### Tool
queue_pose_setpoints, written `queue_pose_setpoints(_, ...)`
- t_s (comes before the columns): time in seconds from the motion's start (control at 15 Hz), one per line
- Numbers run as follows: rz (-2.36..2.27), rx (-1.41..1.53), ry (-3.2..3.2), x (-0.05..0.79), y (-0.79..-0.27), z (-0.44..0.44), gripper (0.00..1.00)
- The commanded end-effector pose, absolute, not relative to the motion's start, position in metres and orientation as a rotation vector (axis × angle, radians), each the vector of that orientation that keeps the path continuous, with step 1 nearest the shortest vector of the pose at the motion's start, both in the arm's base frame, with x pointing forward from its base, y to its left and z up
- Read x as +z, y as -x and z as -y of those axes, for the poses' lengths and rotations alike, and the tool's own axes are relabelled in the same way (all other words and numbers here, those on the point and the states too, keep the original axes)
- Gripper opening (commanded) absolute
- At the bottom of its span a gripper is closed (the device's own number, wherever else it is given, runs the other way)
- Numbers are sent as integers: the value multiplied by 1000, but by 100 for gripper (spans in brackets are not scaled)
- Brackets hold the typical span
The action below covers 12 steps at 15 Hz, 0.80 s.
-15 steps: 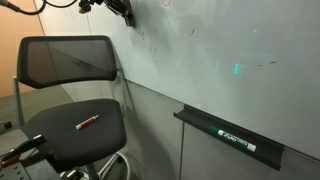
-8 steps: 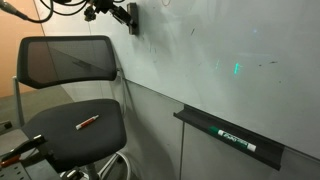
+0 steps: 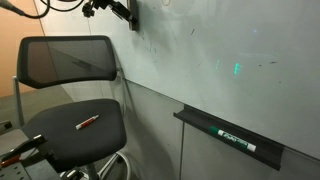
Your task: Use the duster to erase some of the writings at the bottom of the whiteboard
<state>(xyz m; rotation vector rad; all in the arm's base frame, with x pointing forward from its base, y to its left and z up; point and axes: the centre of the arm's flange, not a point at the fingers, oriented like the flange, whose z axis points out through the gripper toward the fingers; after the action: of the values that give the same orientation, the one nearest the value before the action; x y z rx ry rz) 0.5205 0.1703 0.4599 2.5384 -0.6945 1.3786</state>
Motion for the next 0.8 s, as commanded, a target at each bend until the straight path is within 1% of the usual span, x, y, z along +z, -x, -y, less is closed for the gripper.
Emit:
queue_pose_setpoints(0.0, 769, 1478, -2462, 485, -506, -163, 33)
queue_pose_setpoints(0.33, 823, 1540, -2406, 501, -494, -159, 33)
queue_pose_setpoints(0.73, 811, 1451, -2428, 484, -528, -159, 33)
